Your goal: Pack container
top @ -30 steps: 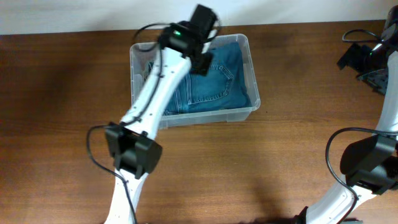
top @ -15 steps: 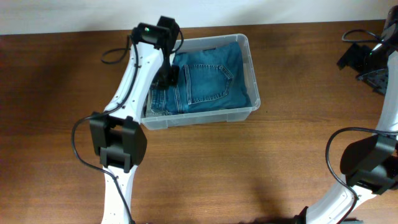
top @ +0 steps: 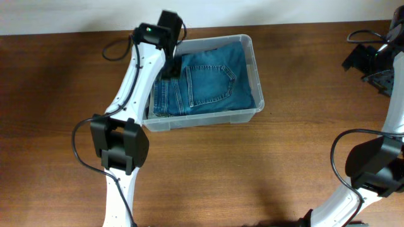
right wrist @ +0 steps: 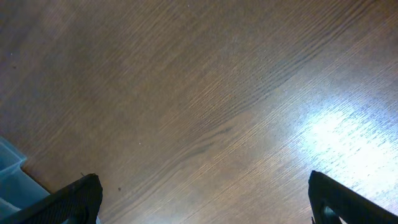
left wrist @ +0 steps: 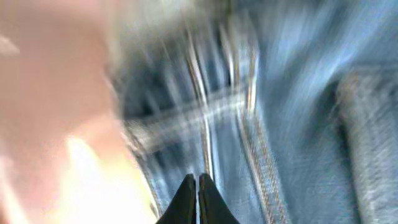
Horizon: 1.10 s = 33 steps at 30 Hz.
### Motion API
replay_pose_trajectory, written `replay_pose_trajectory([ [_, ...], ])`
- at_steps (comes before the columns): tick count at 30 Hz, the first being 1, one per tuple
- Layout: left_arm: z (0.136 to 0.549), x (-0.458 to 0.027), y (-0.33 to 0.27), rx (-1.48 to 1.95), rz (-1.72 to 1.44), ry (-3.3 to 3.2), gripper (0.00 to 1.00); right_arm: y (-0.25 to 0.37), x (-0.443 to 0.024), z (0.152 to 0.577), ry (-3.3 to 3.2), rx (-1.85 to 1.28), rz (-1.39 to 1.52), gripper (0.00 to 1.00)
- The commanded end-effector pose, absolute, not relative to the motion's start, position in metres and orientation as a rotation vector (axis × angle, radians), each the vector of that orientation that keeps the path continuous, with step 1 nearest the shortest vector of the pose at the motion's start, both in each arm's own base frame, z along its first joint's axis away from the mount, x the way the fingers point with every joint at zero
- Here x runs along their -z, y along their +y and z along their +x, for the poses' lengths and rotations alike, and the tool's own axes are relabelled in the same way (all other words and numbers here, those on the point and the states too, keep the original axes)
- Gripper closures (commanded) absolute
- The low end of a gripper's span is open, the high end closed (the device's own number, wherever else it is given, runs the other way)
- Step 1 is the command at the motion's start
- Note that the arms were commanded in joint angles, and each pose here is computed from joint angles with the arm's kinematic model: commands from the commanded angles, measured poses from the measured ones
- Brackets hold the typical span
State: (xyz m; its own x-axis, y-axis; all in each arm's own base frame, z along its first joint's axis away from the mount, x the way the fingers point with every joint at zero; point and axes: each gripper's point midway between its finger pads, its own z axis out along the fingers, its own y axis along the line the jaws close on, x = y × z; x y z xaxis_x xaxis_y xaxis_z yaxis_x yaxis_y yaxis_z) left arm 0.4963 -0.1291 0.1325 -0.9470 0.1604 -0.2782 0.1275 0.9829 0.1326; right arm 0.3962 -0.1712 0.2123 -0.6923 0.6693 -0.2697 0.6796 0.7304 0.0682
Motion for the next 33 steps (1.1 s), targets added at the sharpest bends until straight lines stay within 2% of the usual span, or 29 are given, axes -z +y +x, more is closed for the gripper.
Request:
replay_pose_trajectory([
  [1, 0.519, -0.155, -0.124, -0.206, 0.175, 2.716, 0.95, -0.17, -0.21, 0.396, 2.665, 0.051, 1.063, 0.02],
  [7, 0.527, -0.135, -0.133, -0.151, 0.183, 2.719, 0.95, -0.17, -0.21, 0.396, 2.665, 0.051, 1.063, 0.02],
  [15, 0.508, -0.066, -0.128, -0.192, 0.195, 2.84, 0.94, -0.17, -0.21, 0.396, 2.665, 0.051, 1.063, 0.02],
  [19, 0.511, -0.058, -0.128, -0.19, 0.193, 2.828, 0.92, -0.17, -0.21, 0.396, 2.665, 0.051, 1.063, 0.02],
  [21, 0.517, -0.076, -0.13, -0.174, 0.185, 2.788, 0.91, -0.17, -0.21, 0.396, 2.665, 0.051, 1.063, 0.02],
  [25, 0.523, -0.132, -0.132, -0.133, 0.163, 2.686, 0.77, -0.17, -0.21, 0.396, 2.665, 0.051, 1.063, 0.02],
  [28, 0.517, -0.184, -0.131, -0.098, 0.144, 2.596, 0.55, -0.17, -0.21, 0.396, 2.665, 0.051, 1.063, 0.02],
  [30, 0.51, -0.211, -0.128, -0.083, 0.136, 2.557, 0.32, -0.17, -0.21, 0.396, 2.665, 0.051, 1.063, 0.01],
  [33, 0.496, -0.243, -0.124, -0.069, 0.128, 2.518, 0.23, -0.17, -0.21, 0.396, 2.665, 0.051, 1.063, 0.02],
])
